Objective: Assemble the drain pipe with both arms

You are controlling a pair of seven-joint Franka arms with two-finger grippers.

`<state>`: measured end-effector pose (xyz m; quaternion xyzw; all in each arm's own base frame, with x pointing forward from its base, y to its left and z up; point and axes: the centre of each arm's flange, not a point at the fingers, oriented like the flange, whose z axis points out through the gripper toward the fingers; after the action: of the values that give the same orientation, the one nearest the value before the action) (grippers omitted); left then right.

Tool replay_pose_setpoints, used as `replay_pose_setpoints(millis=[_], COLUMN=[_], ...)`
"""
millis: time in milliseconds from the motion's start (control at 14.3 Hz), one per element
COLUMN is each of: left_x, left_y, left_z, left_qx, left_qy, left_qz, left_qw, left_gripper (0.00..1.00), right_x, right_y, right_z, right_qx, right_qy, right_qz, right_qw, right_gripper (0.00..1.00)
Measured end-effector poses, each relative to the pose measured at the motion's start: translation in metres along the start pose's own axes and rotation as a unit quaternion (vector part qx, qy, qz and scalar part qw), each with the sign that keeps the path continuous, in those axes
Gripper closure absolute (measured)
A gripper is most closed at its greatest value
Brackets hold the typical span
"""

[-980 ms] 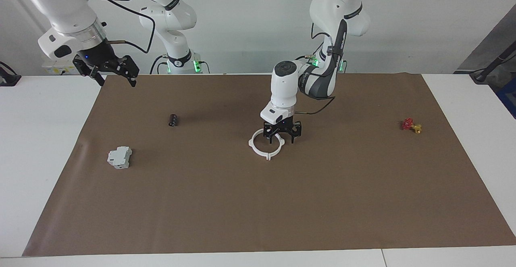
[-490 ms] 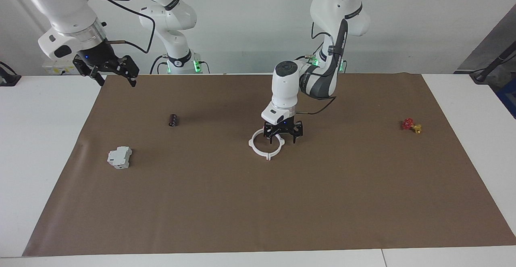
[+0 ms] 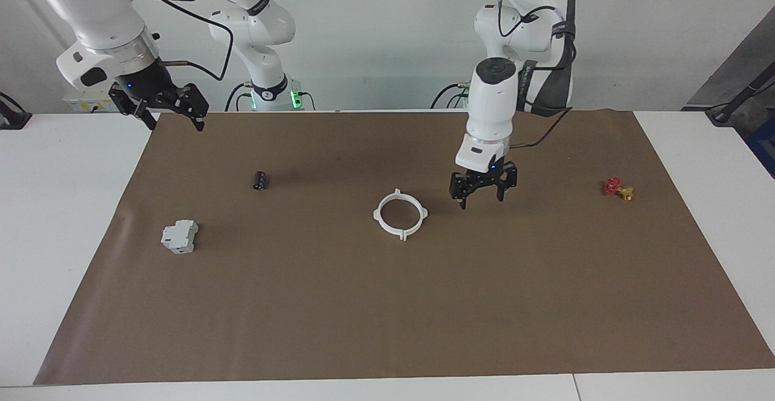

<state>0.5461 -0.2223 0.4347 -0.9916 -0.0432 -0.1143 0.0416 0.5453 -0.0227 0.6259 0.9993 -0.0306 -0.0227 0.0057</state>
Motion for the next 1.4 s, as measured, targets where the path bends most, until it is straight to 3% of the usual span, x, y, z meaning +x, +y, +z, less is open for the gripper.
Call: replay_pose_setpoints(millis=[280, 560, 1120, 1400], left_x=[0.032, 0.04, 0.021, 0.0], left_y=[-0.107, -0.199, -0.211, -0.216], left_z=[-0.016, -0.045, -0.083, -0.082], left_qx=[0.024, 0.017, 0.02, 0.034], left_qy=[-0.015, -0.025, -0.048, -0.122], left_qz=[0.024, 0.008, 0.006, 0.006], left_qw=[0.999, 0.999, 0.999, 0.992], left_gripper=[0.0, 0.0, 0.0, 0.0], right_x=[0.0, 0.0, 0.0, 0.0], right_y=[0.0, 0.001, 0.001, 0.001], right_z=[0.0, 0.0, 0.0, 0.0], right_qx=[-0.003, -0.006, -0.006, -0.006], right_qy=[0.0, 0.0, 0.0, 0.0], right_qz=[0.0, 0.0, 0.0, 0.0], right_qw=[1.0, 1.0, 1.0, 1.0], right_gripper=[0.0, 0.0, 0.0, 0.0])
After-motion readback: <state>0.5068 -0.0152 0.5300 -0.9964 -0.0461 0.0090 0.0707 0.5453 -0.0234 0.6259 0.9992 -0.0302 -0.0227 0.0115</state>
